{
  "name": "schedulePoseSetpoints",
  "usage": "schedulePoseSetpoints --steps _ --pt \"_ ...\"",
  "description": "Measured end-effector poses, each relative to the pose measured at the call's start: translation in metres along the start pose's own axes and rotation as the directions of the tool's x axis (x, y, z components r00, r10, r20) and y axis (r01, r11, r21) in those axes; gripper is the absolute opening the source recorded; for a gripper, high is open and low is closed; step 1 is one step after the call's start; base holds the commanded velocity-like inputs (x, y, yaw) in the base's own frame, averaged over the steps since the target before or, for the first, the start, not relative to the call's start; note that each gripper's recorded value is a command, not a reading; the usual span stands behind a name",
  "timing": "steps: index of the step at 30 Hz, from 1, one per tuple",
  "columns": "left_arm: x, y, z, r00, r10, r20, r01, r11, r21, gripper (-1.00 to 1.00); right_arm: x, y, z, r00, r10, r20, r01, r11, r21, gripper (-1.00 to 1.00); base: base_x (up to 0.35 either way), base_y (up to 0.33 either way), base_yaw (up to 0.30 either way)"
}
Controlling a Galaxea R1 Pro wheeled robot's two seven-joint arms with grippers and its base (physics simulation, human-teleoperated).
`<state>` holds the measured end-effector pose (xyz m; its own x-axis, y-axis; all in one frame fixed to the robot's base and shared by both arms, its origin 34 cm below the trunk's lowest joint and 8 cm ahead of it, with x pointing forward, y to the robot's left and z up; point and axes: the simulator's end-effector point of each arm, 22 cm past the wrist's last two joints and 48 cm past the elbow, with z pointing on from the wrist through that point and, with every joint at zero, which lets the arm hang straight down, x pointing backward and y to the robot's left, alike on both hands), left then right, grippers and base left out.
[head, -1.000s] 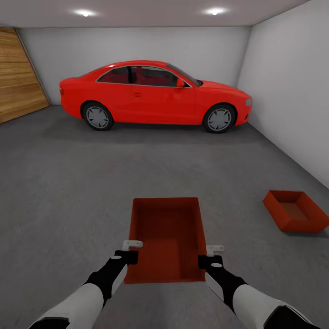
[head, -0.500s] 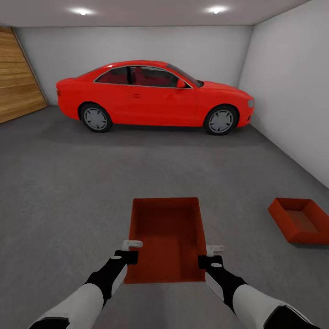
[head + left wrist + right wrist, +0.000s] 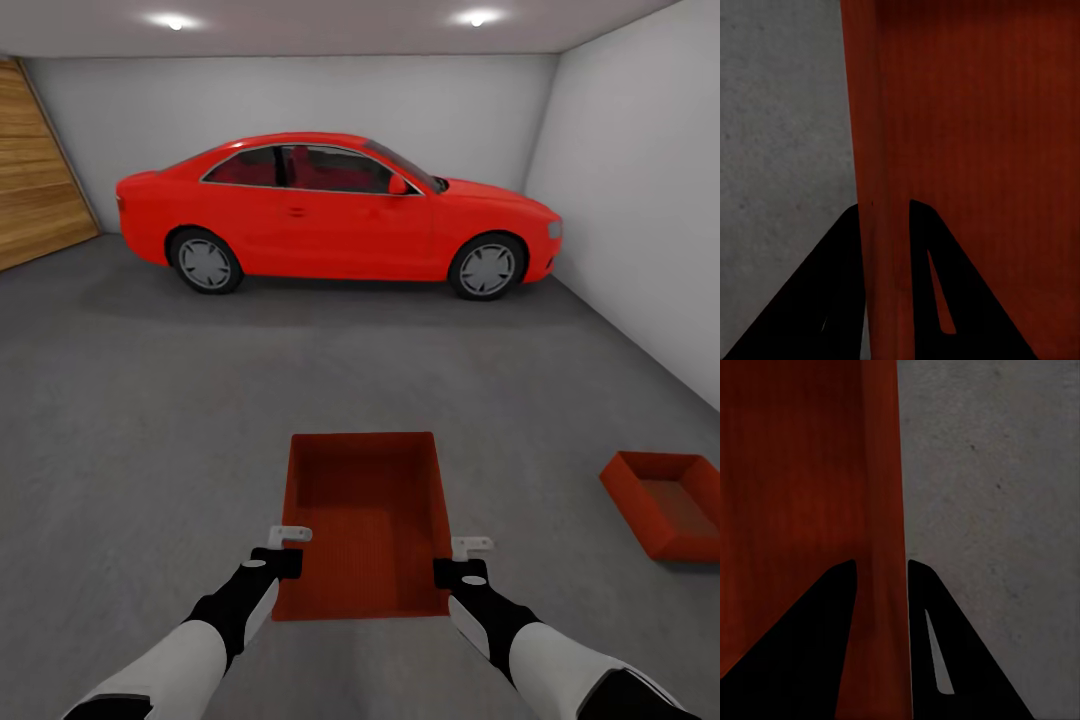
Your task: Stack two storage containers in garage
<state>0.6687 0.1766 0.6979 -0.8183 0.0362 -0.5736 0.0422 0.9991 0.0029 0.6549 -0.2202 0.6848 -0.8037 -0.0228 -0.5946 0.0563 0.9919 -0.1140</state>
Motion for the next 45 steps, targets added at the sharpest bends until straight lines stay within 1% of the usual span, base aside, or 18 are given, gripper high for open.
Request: schedulePoseSetpoints --steps 45 --pt "0.0003 -0.0002 0.0000 1.000 -0.001 0.000 0.001 1.000 0.000 -1.00 0.0000 -0.0002 0.0001 1.000 -0.001 0.000 0.001 1.000 0.000 -1.00 0.324 0.000 0.000"
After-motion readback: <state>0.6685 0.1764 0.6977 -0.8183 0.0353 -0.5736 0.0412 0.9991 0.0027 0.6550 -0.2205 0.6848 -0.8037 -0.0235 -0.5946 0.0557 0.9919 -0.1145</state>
